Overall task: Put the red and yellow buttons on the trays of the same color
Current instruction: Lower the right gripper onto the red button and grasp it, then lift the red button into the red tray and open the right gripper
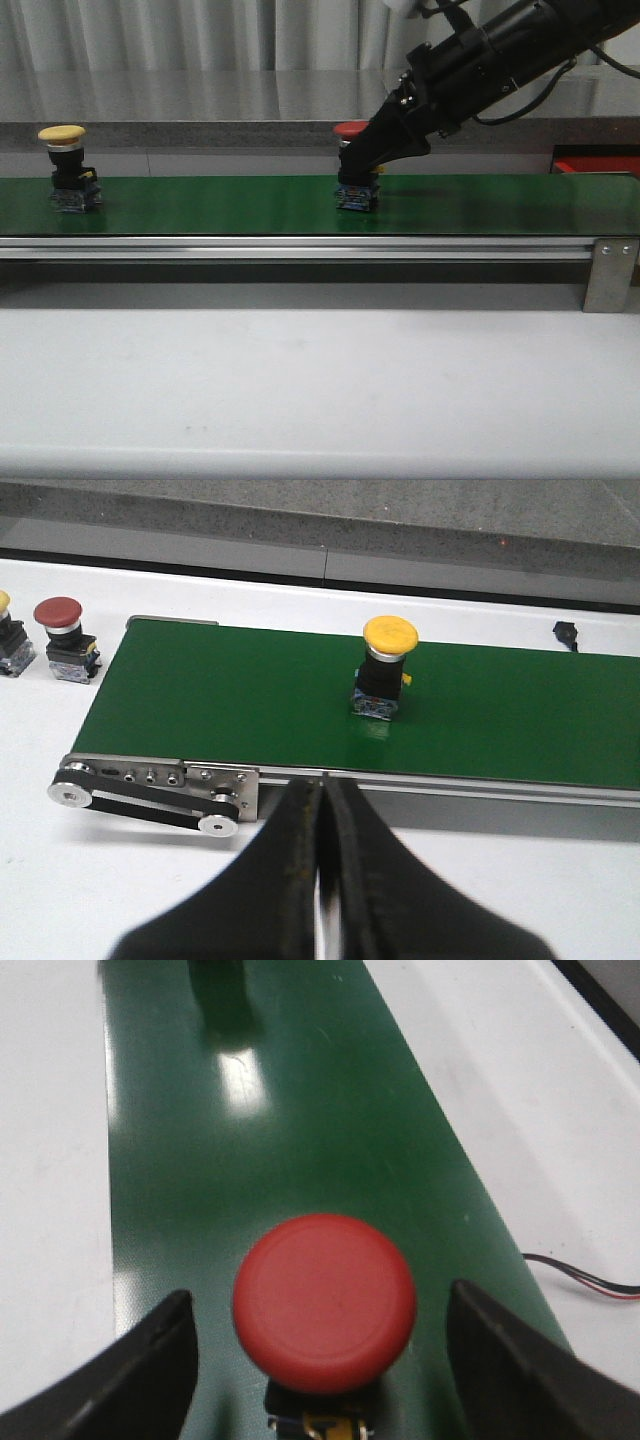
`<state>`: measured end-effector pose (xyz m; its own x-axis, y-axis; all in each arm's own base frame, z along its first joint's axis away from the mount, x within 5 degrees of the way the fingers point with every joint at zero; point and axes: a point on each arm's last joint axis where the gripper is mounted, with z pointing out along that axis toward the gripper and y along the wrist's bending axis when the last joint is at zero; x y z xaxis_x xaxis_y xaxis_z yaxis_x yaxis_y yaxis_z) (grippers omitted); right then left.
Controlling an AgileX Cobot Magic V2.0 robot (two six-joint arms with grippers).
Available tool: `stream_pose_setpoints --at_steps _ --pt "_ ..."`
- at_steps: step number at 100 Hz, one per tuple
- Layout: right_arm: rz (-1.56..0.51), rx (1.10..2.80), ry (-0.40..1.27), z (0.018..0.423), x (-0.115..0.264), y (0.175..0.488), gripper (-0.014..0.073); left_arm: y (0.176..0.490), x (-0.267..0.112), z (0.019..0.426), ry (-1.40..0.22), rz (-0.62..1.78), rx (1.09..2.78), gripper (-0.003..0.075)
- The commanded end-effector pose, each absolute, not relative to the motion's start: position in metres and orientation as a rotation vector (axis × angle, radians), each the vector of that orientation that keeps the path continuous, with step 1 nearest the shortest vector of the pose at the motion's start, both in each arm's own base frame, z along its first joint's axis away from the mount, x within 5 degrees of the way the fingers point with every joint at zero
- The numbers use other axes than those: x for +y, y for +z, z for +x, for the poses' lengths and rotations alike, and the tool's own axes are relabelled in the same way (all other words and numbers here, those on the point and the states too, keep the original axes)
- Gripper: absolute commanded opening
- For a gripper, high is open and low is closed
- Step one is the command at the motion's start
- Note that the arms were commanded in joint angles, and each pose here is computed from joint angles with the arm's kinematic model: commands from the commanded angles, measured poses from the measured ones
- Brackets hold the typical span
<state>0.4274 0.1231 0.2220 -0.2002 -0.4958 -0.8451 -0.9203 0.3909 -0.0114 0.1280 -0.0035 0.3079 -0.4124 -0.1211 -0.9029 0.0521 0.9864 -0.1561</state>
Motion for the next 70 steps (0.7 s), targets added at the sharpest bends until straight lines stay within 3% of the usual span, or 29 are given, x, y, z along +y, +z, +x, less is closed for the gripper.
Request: stream_pose_setpoints --at_steps 1,28,50,70 --pt "-1.184 1.733 0.659 0.4247 0.1252 0.2593 0.0518 0.3221 -0.0023 0.1299 -0.189 -0.075 1.901 -0.0020" --pt "-1.170 1.733 0.657 0.4257 0.1251 0.2594 0.0507 0.3221 -0.0023 0.1299 -0.189 -0.075 1.901 -0.0020" --pt "-1.147 1.747 0.608 0.4293 0.1225 0.2588 0.0248 0.3221 -0.0023 0.1299 -0.189 -0.075 1.901 -0.0020" --pt "-1.125 1.754 0.607 0.4285 0.1199 0.2640 0.0224 0.3221 -0.0023 0.1299 -0.189 -0.075 1.901 -0.0020"
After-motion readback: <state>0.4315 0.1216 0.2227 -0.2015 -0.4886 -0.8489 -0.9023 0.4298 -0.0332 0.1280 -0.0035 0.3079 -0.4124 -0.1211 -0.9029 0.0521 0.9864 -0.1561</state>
